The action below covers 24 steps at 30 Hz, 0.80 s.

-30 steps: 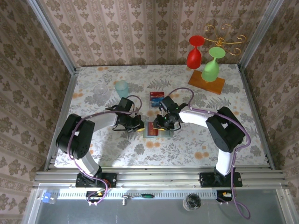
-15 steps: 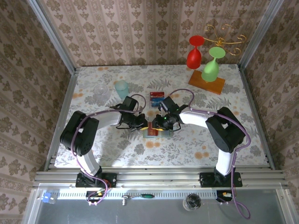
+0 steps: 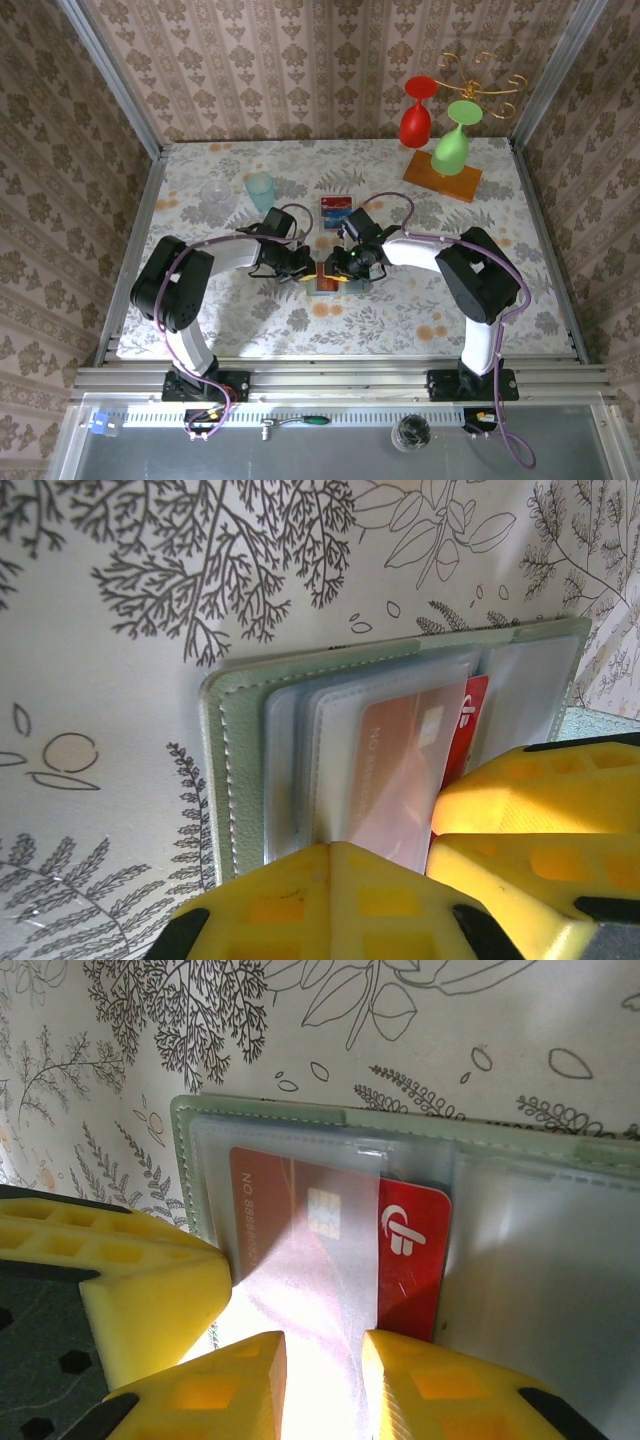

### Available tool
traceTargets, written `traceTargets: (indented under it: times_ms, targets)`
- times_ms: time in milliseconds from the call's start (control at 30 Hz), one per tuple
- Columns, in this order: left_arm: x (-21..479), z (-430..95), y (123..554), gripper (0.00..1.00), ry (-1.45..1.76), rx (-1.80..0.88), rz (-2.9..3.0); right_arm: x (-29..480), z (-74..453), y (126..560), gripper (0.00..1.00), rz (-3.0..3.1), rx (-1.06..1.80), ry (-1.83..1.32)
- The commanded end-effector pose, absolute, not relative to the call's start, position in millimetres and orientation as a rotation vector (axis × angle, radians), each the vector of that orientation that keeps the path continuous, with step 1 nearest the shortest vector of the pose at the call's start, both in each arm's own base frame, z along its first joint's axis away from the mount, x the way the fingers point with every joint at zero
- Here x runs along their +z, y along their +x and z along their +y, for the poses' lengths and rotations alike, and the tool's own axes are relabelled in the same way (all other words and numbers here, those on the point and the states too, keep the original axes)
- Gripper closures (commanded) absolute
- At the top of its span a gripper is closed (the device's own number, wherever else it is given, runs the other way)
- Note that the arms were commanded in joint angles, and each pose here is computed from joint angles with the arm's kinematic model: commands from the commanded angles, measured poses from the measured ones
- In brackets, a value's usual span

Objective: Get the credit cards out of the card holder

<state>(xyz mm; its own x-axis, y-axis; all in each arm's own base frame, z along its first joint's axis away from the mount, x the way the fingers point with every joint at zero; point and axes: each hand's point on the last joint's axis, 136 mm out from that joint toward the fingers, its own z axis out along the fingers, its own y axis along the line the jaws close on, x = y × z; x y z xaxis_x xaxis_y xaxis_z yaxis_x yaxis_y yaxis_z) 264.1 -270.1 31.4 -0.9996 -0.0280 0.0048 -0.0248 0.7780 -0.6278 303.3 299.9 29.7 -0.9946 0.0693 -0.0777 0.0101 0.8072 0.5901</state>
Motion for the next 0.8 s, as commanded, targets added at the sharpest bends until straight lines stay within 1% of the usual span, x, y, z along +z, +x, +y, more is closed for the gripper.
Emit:
traceTargets:
  times_ms: [0,367,600,767]
  targets:
    - [16.8,-260.2,257.8,1.0,-0.052,-0.977,3.02,16.4,282.1,302.3,0.72,2.946,0.831,0.092]
    - [24.5,-261.0,262.2,1.0,-0.056,-0.998,2.992,29.3,281.1,306.6,0.72,2.915,0.837,0.054]
    - [51.9,-270.9,268.0,1.0,0.011,-1.04,2.945,44.7,279.9,307.8,0.72,2.863,0.889,0.073]
    - [60.8,-277.9,267.6,1.0,0.031,-1.065,2.938,42.7,273.5,309.8,0.72,2.862,0.905,0.116]
